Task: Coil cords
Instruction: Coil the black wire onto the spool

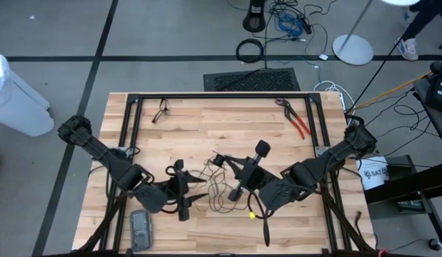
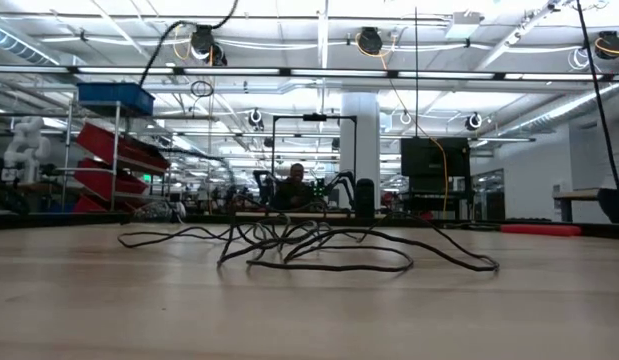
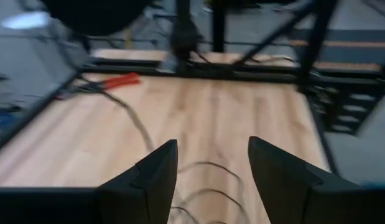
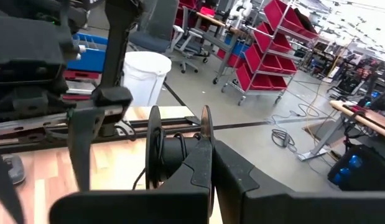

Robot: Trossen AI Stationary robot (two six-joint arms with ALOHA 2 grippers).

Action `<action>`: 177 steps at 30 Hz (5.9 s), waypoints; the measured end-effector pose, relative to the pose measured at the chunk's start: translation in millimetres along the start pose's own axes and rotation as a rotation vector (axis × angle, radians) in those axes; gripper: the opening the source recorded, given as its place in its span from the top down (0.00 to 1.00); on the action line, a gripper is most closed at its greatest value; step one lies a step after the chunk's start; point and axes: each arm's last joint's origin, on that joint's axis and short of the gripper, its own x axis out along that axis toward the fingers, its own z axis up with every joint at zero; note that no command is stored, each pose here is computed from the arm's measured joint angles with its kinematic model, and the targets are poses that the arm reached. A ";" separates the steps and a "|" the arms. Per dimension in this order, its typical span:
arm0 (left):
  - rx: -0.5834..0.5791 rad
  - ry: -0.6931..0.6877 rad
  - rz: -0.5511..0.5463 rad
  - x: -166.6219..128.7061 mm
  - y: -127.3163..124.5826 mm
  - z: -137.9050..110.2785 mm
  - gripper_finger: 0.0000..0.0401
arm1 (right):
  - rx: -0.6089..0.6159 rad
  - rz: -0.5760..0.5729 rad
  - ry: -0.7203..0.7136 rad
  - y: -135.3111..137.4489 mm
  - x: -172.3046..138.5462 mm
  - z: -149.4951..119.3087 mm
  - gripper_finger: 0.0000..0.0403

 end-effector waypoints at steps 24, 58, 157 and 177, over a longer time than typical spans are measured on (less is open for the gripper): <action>0.217 -0.143 0.504 42.9 -26.9 -24.6 0.50 | -0.029 -0.012 -0.001 -0.3 0.0 0.2 1.00; 0.203 -0.120 0.491 59.4 -9.6 -19.1 0.99 | 0.029 -0.013 -0.001 -0.6 0.9 0.1 1.00; 0.421 -0.030 -0.302 -32.7 -18.3 1.6 0.86 | -0.127 0.714 0.177 14.9 14.7 -20.4 1.00; 0.273 -0.051 -0.279 -27.4 -33.4 -3.1 0.65 | -0.109 0.613 0.082 3.7 -24.1 -2.3 1.00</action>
